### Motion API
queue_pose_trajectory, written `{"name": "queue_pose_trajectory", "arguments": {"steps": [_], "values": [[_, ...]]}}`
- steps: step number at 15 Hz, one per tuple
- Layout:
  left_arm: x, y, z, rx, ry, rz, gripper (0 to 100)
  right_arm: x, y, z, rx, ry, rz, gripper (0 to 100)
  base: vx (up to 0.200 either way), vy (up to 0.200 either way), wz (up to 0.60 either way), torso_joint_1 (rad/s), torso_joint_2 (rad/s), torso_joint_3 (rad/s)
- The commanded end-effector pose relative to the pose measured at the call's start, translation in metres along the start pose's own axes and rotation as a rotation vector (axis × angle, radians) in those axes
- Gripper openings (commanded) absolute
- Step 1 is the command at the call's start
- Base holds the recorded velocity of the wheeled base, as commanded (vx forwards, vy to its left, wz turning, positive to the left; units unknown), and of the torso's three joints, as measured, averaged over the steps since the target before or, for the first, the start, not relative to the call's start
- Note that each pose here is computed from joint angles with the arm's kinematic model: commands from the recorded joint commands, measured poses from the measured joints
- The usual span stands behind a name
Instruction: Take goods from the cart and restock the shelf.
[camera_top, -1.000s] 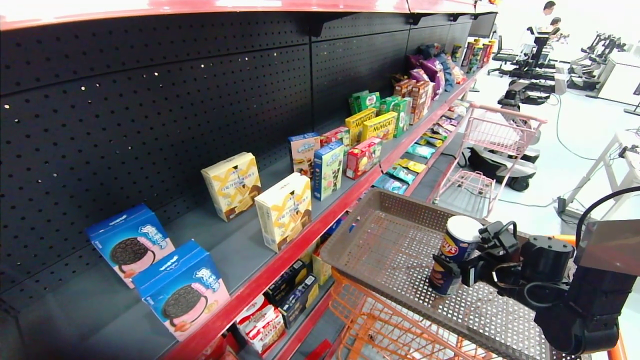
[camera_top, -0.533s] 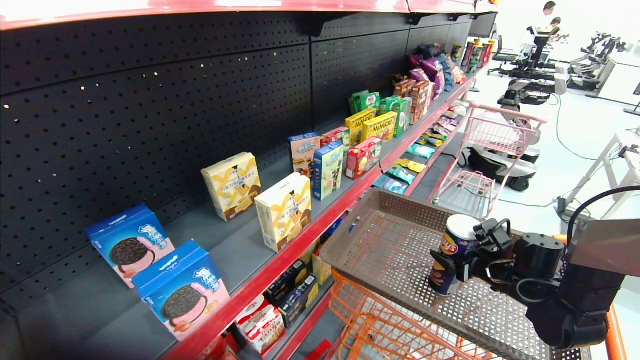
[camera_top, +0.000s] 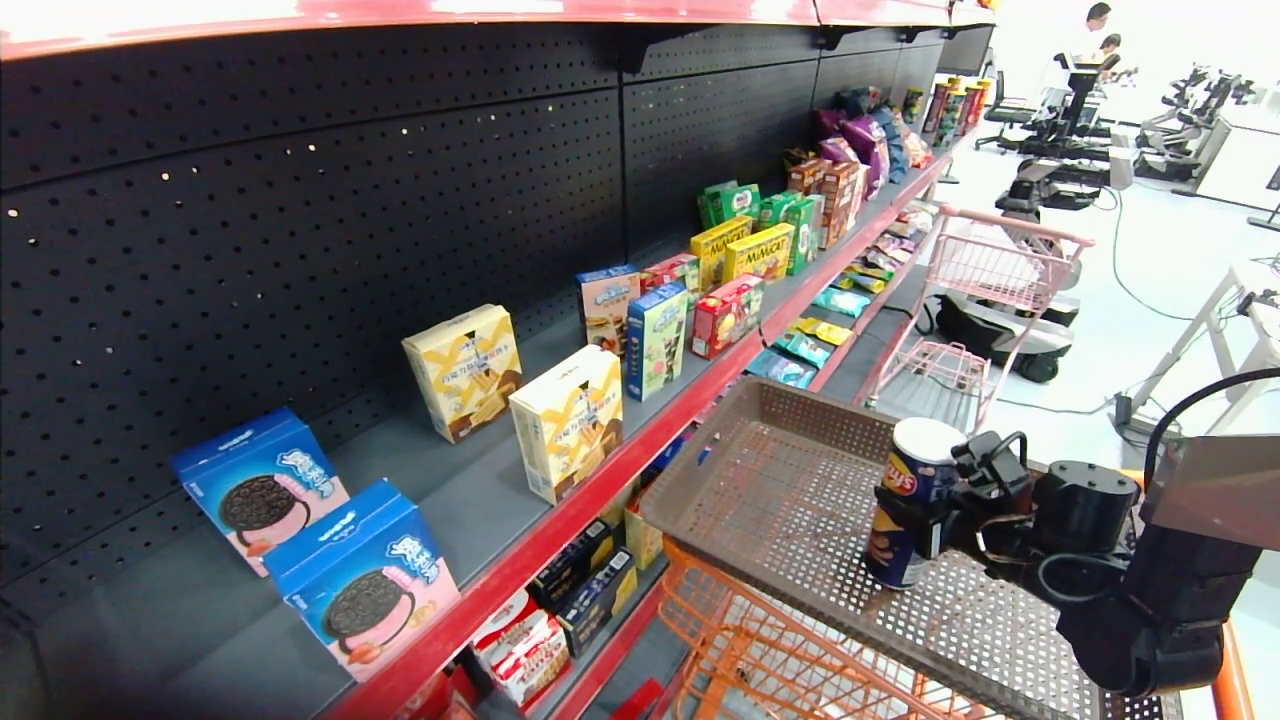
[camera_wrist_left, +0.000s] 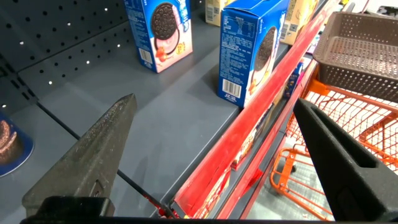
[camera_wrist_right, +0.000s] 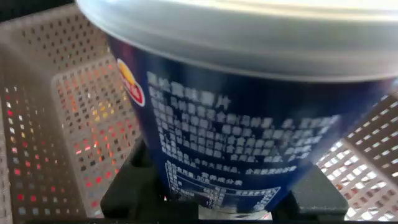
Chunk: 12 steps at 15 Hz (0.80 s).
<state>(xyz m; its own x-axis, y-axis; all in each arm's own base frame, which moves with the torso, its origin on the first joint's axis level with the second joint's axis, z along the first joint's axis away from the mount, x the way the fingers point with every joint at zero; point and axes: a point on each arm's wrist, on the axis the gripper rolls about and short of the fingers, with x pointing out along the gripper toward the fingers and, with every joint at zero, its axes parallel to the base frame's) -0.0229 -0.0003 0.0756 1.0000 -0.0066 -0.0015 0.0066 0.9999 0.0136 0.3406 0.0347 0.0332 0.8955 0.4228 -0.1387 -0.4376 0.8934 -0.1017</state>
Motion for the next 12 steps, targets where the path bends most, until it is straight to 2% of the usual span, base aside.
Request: {"name": "queue_pose_trajectory", "arguments": {"steps": [1,3,4,5,7,9,12], "values": [[0.000,0.000,0.000,0.000,0.000,0.000,100,-0.011,-0.003,0.035,-0.015,-0.055,-0.015,0,0.000,0.000,0.00,0.000,0.00,0.000],[0.000,0.000,0.000,0.000,0.000,0.000,100,-0.022,-0.001,0.054,0.002,-0.061,-0.018,0,0.000,0.000,0.00,0.000,0.00,0.000],[0.000,0.000,0.000,0.000,0.000,0.000,100,-0.022,-0.001,0.054,0.002,-0.061,-0.018,0,0.000,0.000,0.00,0.000,0.00,0.000],[0.000,0.000,0.000,0.000,0.000,0.000,100,-0.035,0.001,0.075,0.024,-0.081,-0.023,0,0.000,0.000,0.00,0.000,0.00,0.000],[0.000,0.000,0.000,0.000,0.000,0.000,100,-0.064,0.008,0.099,0.050,-0.094,-0.028,0,0.000,0.000,0.00,0.000,0.00,0.000],[0.000,0.000,0.000,0.000,0.000,0.000,100,-0.092,0.016,0.101,0.056,-0.083,-0.036,0,0.000,0.000,0.00,0.000,0.00,0.000],[0.000,0.000,0.000,0.000,0.000,0.000,100,-0.128,0.031,0.099,0.052,-0.076,-0.117,0,0.000,0.000,0.00,0.000,0.00,0.000]]}}
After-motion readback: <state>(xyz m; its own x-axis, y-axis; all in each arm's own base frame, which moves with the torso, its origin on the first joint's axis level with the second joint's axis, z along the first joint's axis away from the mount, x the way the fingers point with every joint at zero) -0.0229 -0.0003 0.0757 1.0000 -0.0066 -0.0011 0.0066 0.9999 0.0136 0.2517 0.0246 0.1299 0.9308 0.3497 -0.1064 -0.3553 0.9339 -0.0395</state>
